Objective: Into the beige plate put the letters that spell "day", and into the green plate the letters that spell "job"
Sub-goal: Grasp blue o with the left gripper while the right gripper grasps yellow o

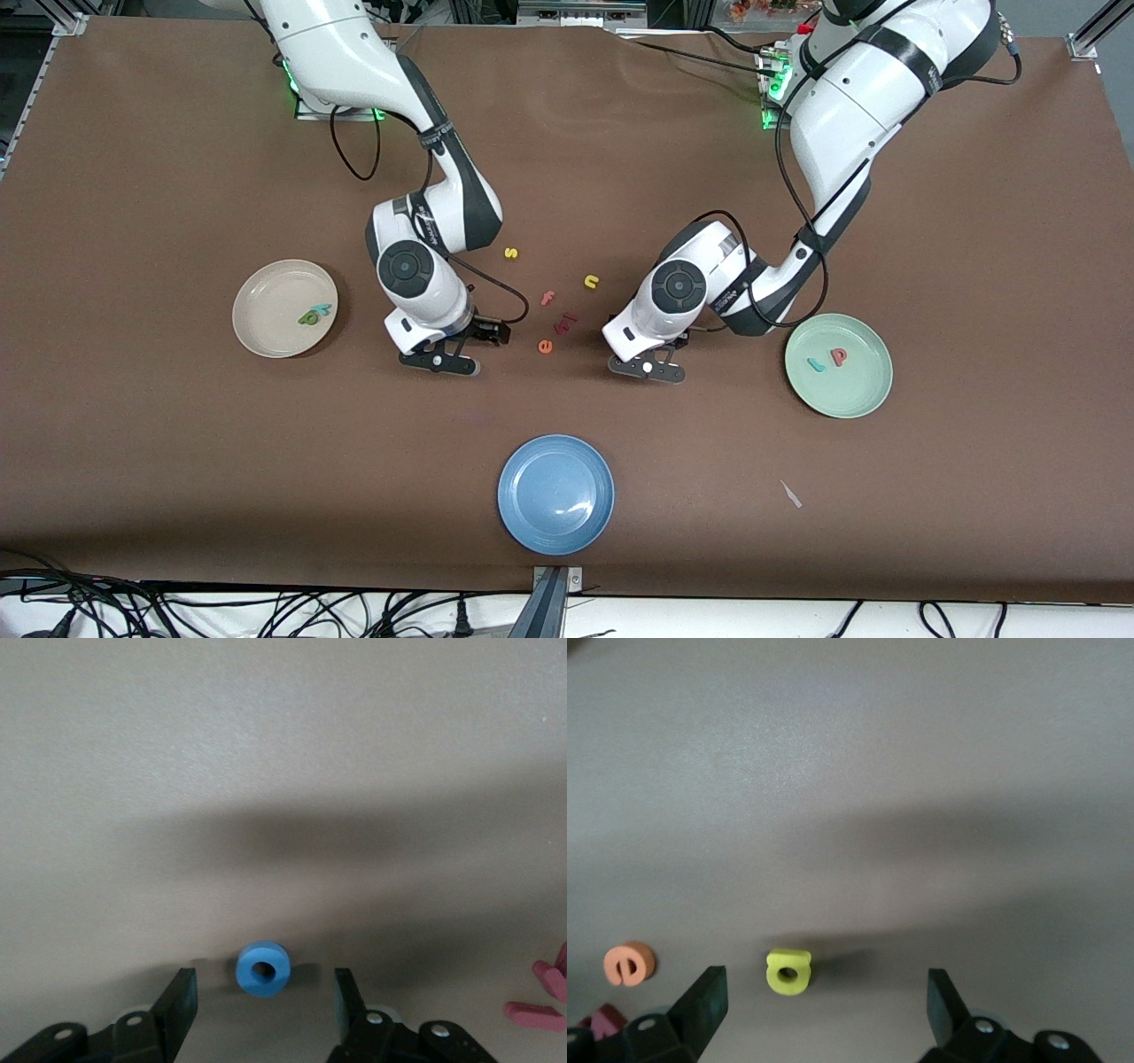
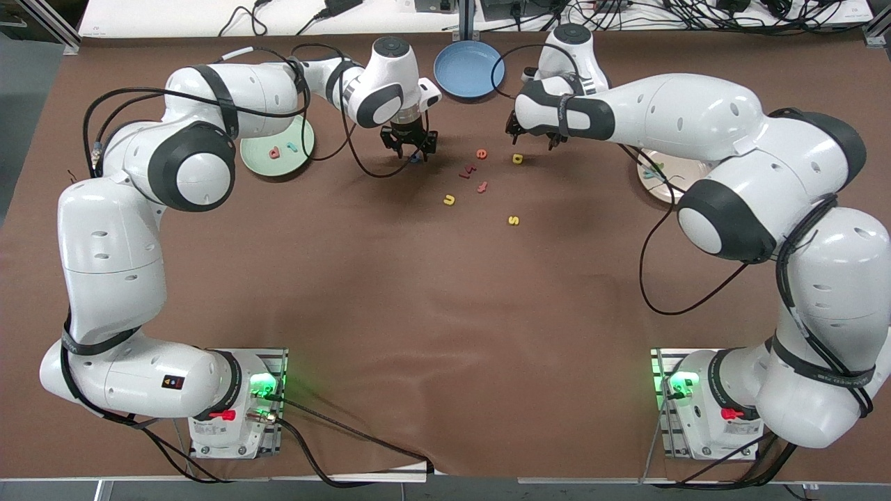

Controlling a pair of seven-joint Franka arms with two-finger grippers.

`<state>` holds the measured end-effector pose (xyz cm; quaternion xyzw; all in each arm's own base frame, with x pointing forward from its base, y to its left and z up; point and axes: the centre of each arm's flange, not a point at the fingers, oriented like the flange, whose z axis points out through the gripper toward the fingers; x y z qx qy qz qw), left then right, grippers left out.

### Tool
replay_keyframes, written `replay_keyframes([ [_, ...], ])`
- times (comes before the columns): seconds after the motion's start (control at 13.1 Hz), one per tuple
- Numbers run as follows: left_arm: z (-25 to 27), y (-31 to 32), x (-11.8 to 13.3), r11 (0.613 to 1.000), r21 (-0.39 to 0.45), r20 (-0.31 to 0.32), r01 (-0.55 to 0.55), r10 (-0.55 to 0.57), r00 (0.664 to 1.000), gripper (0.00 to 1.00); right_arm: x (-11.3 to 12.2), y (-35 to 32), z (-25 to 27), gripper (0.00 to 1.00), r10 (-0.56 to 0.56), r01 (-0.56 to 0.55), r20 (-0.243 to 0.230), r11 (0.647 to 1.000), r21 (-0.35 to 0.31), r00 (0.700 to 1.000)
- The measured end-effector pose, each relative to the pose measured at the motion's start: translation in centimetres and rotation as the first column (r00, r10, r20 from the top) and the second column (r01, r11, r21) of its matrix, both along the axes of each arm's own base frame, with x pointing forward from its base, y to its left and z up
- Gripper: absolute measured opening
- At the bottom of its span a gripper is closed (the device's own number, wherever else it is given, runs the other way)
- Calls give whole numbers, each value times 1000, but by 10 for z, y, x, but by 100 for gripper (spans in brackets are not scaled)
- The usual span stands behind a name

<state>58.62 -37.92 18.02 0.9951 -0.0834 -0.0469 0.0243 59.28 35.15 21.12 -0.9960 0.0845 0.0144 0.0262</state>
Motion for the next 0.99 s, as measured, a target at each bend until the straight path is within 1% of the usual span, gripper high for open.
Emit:
replay_keyframes([
  [0.08,-1,-2,-2,1000,1,-2,3,-3,1000,70,-1,3,-6,100,0,0,-6,1000,-2,1000],
  [0.15,-2,-3,-3,1000,1,-3,4,-4,1000,66,-2,7,-11,100,1,-1,-10,1000,-4,1000],
  [0.38,-6,-1,-2,1000,5,-7,2,-2,1000,63,-1,14,-20,100,8,-8,-12,1000,-5,1000],
  [0.46,-7,0,-2,1000,6,-7,1,-1,1000,57,-1,17,-22,100,11,-11,-11,1000,-5,1000],
  [0.53,-7,0,-2,1000,7,-8,1,-1,1000,57,0,18,-23,99,13,-13,-11,1000,-4,1000],
  [0.61,-7,0,-2,1000,7,-7,1,0,1000,51,0,19,-24,97,13,-14,-11,1000,-5,1000],
  [0.69,-6,0,-1,1000,6,-5,-1,1,1000,38,0,19,-25,97,14,-14,-12,1000,-5,1000],
  [0.76,-5,1,1,1000,5,-3,-3,3,1000,28,0,19,-26,93,14,-14,-13,1000,-7,1000],
  [0.84,-4,1,2,1000,4,-1,-5,5,1000,27,0,19,-28,93,14,-15,-14,1000,-8,1000],
  [0.92,-4,3,3,1000,5,0,-7,7,1000,27,-1,19,-30,88,15,-15,-16,1000,-10,1000],
  [0.99,-3,5,5,1000,6,3,-11,11,1000,27,-1,19,-32,88,15,-15,-18,1000,-11,1000],
])
